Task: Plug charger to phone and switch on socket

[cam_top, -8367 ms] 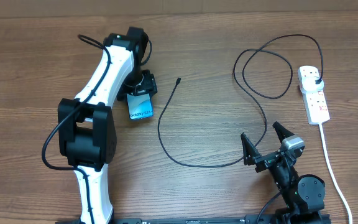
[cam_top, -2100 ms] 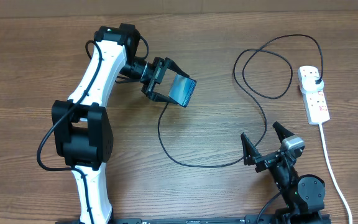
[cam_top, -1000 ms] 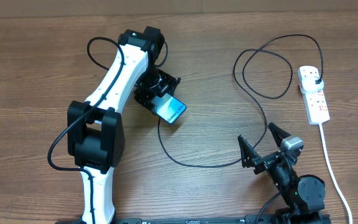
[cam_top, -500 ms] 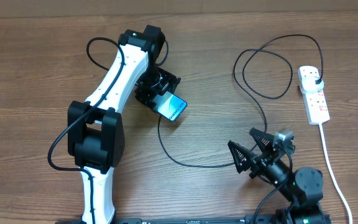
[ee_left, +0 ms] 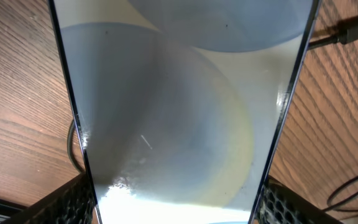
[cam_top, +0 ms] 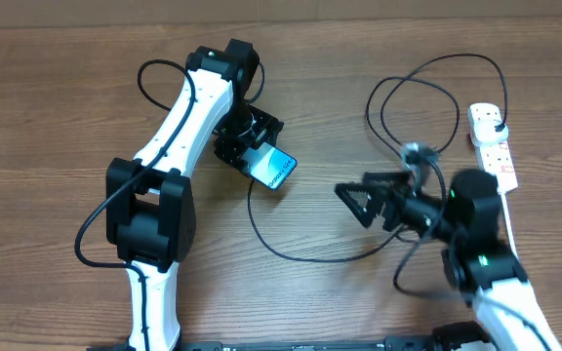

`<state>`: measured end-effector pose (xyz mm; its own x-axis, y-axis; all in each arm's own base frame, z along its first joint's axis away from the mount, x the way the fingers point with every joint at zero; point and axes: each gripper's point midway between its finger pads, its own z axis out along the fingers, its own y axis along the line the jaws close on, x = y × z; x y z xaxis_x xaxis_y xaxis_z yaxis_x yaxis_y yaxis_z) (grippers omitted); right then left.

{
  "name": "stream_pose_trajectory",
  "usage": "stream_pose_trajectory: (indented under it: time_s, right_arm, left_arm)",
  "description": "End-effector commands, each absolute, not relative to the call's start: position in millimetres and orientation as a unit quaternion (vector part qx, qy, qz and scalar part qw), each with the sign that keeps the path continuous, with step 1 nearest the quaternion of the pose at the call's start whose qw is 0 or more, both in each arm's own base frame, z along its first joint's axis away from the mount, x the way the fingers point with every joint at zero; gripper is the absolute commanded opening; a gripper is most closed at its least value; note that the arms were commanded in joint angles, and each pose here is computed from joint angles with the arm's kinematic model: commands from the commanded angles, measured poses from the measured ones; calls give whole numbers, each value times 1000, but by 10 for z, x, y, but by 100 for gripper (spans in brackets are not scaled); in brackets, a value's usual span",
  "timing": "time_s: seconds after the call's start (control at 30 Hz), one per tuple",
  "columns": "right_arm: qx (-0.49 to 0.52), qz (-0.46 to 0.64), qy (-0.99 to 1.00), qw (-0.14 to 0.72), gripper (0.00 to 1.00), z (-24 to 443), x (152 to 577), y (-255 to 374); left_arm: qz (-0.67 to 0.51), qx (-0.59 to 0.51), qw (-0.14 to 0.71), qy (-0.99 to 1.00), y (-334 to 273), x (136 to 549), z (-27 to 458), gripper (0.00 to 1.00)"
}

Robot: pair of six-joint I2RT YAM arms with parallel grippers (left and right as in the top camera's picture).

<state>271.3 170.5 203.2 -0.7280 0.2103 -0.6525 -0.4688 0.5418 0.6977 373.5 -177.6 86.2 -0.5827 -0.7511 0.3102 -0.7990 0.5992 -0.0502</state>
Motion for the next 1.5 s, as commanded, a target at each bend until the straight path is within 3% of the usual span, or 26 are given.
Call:
stream_pose_trajectory:
  time_s: [0.0,0.07,0.17,0.3,0.33,0.43,0.57,0.73,1.03,1.47]
  right_arm:
    - [-133,536,772,316,100,2158,2683,1902]
    - [-126,548,770,302,100,2089,2759,1935]
    - [-39,575,783,234,100,1938,2866,1960]
    - [-6,556,802,216,100,1672,2987,2018]
    - [3,550,807,214,96,1621,3007,2032]
    - [74,521,828,194,70,1397,3099,2071]
    - [142,481,845,187,65,1170,3159,2150]
    - [166,448,858,190,65,1006,3134,2271]
    - [185,430,864,187,55,872,3152,2262]
    - [211,430,859,183,34,865,3178,2242]
  left_arm:
    - [111,432,129,-886,-1914,3755,959,66]
    - [111,430,130,-887,-1938,3743,960,67]
    - [120,423,138,-887,-2022,3714,974,67]
    - [124,426,145,-884,-2106,3681,984,67]
    - [125,426,146,-884,-2119,3678,986,67]
    - [123,434,148,-880,-2138,3665,986,67]
    - [120,450,152,-872,-2159,3651,988,67]
    - [117,457,157,-868,-2245,3601,991,67]
    - [105,440,165,-877,-2523,3401,991,66]
    - [93,456,172,-868,-2780,3219,991,67]
